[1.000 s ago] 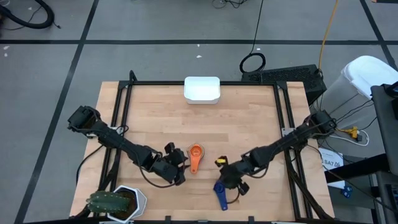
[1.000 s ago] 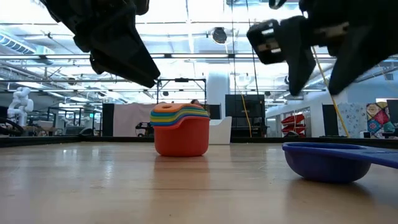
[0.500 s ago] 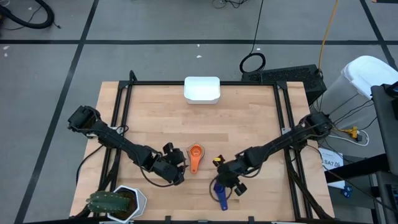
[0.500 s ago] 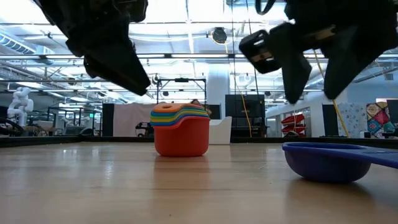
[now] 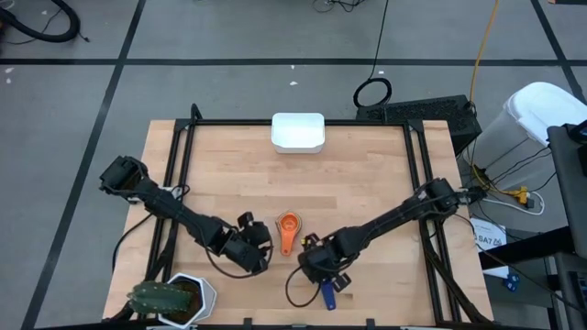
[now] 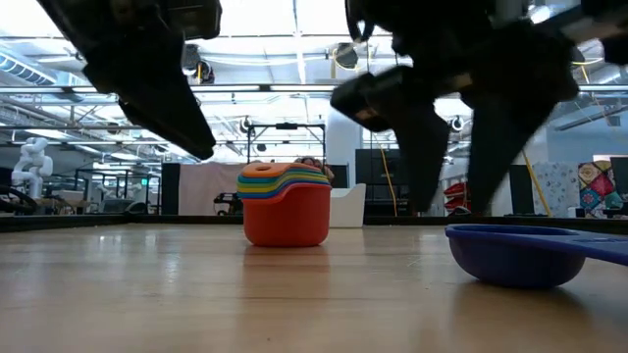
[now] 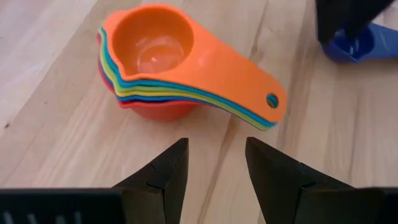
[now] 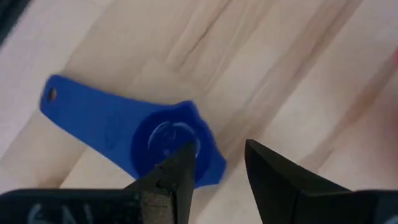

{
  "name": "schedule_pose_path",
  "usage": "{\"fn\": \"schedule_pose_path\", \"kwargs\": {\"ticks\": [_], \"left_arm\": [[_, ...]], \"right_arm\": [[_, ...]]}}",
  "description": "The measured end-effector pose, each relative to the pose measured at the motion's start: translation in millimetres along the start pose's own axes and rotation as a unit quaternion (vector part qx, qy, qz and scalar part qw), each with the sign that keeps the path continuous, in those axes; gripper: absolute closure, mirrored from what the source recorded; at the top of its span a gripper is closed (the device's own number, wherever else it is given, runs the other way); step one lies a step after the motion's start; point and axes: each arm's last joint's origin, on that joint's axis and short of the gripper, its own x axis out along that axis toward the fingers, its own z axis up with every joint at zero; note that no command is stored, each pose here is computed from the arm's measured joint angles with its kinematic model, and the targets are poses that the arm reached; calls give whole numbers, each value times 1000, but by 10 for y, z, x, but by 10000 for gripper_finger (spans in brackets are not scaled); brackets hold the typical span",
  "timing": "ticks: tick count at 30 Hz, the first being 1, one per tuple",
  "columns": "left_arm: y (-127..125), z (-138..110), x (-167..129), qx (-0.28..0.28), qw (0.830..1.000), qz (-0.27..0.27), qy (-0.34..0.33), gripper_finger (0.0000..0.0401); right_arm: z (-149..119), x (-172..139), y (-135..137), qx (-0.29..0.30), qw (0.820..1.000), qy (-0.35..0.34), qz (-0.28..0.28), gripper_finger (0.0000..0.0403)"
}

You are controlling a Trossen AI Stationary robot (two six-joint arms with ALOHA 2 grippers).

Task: Nest measuring cups in basket
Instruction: Stack the dark blue measuring cup on top of the orange measuring cup

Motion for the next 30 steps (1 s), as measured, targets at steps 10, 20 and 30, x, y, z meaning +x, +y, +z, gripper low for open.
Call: {"fn": "schedule_pose_path", "kwargs": {"ticks": [10, 20, 30], "left_arm": [[-20, -29, -15, 29, 1000, -1, 3, 238], [-18, -26, -14, 30, 1000, 0, 2, 238], [-17, -24, -14, 28, 1000, 3, -1, 238]], "right_arm": [[-7, 41, 41, 32, 999, 9, 4, 273], [4, 52, 23, 39, 999, -3, 1, 273], [-242, 273, 13, 57, 998, 4, 2, 273]]}}
